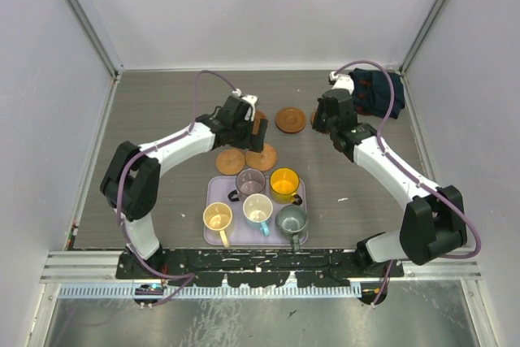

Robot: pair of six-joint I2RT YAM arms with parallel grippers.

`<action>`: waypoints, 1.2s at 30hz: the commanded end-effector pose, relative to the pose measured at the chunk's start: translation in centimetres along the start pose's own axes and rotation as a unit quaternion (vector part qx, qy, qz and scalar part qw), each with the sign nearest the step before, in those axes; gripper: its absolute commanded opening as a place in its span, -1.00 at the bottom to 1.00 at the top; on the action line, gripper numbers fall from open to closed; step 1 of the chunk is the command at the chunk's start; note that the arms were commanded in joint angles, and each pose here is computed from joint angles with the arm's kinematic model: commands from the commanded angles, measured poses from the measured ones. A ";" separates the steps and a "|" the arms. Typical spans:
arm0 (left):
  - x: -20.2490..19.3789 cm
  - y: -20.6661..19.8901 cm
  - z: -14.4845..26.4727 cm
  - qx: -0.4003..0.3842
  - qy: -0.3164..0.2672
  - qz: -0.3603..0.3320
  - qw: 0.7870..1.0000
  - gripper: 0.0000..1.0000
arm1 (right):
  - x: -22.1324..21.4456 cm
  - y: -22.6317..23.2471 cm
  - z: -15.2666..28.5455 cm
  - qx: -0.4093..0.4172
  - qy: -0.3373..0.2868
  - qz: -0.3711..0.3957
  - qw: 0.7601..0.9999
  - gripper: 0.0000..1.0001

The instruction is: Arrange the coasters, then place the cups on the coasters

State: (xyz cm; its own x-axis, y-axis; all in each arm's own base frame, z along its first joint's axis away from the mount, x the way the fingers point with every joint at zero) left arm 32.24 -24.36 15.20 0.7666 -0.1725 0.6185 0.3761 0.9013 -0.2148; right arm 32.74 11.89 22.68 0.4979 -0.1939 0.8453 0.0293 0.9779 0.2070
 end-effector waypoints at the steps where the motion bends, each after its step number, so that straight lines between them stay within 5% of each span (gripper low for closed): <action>1: 1.4 -3.2 0.5 0.049 -0.028 -0.003 0.998 0.90 | 1.4 0.6 1.1 0.023 -0.037 -0.016 0.999 -0.94; 15: -1.2 -3.4 -3.2 0.185 0.056 -0.024 0.981 0.95 | 0.8 0.6 1.9 0.049 -0.044 -0.020 0.998 -0.94; 25: -2.5 -2.1 -4.5 0.214 0.091 -0.041 0.972 0.99 | 0.7 1.0 1.6 0.065 -0.037 -0.024 0.997 -0.95; 36: -3.8 4.5 -3.4 0.233 0.116 0.040 0.965 0.96 | 0.6 1.0 1.5 0.061 -0.033 -0.023 0.997 -0.95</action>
State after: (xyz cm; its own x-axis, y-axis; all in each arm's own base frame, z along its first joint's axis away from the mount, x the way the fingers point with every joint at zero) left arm 32.61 -25.69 10.46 0.8601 -0.1951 0.4713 0.1700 0.9808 0.0956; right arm 31.42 12.30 22.70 0.4900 -0.2211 0.8432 -0.0378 0.9610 0.2740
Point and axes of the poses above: each gripper's point midway between its finger pads, its own z axis back along the fingers, its own y axis along the line the jaws close on, x = y × z, the point moved 8 cm from there along z, back along the fingers
